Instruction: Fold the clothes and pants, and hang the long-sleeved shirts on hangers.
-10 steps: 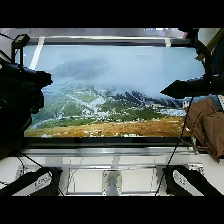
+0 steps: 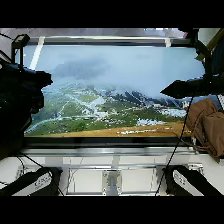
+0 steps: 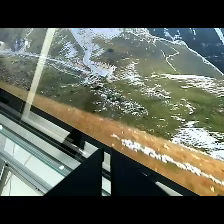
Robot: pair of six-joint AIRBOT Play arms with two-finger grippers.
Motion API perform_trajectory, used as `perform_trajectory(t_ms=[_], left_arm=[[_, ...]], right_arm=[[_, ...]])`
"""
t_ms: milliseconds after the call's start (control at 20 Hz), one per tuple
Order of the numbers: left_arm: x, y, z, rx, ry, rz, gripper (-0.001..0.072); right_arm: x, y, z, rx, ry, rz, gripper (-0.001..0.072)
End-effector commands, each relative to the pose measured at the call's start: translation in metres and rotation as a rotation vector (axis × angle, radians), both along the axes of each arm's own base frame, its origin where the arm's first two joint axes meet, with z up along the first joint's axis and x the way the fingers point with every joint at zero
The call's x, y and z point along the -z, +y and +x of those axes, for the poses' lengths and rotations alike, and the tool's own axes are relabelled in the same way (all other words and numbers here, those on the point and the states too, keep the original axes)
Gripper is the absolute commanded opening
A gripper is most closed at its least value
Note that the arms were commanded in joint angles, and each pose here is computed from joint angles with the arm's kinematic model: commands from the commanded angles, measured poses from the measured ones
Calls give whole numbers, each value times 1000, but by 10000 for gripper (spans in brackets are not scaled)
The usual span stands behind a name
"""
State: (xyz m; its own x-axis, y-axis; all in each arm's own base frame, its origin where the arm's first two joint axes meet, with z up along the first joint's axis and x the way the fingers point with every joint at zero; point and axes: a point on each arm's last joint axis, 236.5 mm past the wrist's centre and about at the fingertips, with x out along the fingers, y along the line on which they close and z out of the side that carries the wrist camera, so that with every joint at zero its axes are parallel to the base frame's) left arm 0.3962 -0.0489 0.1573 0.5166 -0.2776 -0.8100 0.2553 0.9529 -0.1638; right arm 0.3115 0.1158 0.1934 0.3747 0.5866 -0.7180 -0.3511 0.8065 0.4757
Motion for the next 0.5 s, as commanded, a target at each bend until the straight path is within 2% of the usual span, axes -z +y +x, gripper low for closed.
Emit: perform_trajectory(t_ms=[0,250,350,400,450], left_arm=[[0,0,1,-1,-1,0,13],[5,5,24,-30,-49,2,13],[15,24,35,-56,-55,81,13],[22,48,40,-81,-59,185,31],[28,79,43,-128,-49,296,193]], right_arm=[[-1,0,1,2,-3,1,82],[-6,-2,12,34,-46,7,82],[-10,-3,21,59,-80,13,82],[-11,-4,24,67,-90,14,82],[-12,-4,25,70,-96,15,82]])
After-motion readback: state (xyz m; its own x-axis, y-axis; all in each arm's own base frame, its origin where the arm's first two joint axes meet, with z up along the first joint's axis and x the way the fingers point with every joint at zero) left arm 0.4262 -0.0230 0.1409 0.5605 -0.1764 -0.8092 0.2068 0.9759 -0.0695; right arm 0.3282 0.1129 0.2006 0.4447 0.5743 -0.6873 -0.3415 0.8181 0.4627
